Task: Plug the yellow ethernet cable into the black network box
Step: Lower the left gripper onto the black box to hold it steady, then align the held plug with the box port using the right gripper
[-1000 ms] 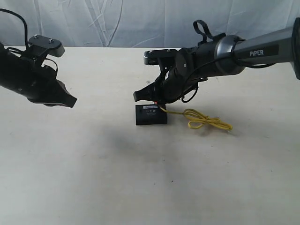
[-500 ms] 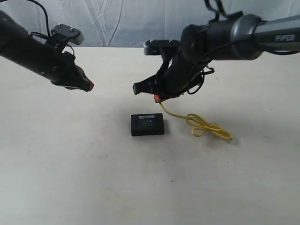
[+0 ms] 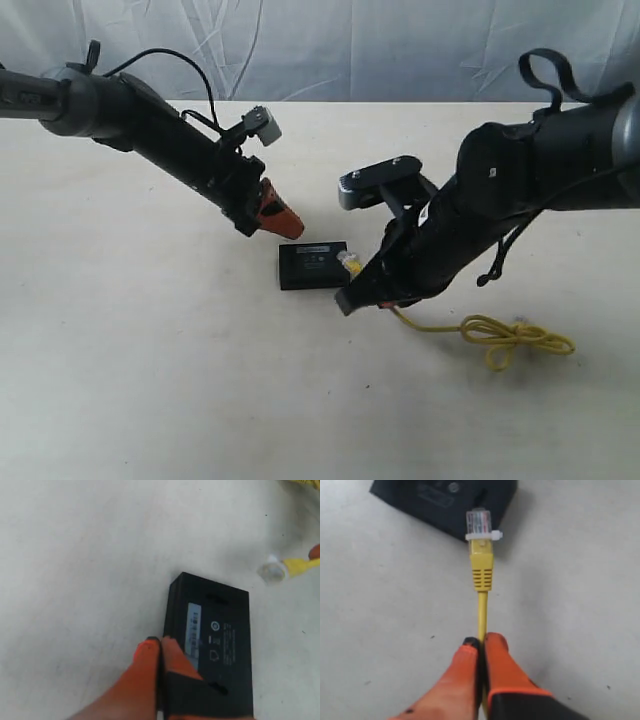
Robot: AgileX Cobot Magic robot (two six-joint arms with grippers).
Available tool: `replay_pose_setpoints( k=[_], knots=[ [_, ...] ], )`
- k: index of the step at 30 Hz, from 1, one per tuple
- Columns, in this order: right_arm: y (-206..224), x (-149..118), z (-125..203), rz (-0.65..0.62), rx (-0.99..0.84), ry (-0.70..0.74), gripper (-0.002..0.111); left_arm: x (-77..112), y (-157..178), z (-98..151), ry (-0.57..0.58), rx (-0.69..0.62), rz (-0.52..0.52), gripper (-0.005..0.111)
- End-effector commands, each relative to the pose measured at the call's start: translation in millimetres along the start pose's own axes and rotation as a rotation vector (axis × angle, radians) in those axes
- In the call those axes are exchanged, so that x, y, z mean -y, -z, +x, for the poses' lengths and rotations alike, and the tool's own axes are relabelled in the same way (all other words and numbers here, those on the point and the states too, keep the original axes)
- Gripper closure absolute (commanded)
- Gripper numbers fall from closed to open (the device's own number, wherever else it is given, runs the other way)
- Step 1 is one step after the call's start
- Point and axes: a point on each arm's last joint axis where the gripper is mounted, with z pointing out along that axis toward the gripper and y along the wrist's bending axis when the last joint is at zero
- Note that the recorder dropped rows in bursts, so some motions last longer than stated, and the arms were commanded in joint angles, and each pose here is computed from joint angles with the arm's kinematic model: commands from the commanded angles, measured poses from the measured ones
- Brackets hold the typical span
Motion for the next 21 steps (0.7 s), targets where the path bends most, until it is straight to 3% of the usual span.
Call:
replay_pose_setpoints(
  k=[1, 12, 16, 21],
  knots=[
    [-0.6, -18.4, -1.3, -0.011, 0.037, 0.103, 0.109, 4.2, -8.5, -2.9, 0.041, -0.02, 0.02, 0.107],
    [-1.1, -15.4, 5.1, 0.037, -0.032, 0.232, 0.109, 15.3, -5.1, 0.2, 0.132, -0.089, 0.118, 0.107],
    [-1.1, -15.7, 5.1, 0.034, -0.031, 0.226, 0.109, 10.8, 1.1, -7.0, 0.118, -0.067, 0.025, 0.107],
    [-0.7, -10.0, 5.0, 0.089, -0.042, 0.322, 0.109, 3.9, 3.1, -7.2, 0.147, -0.071, -0.06, 0.107]
  ],
)
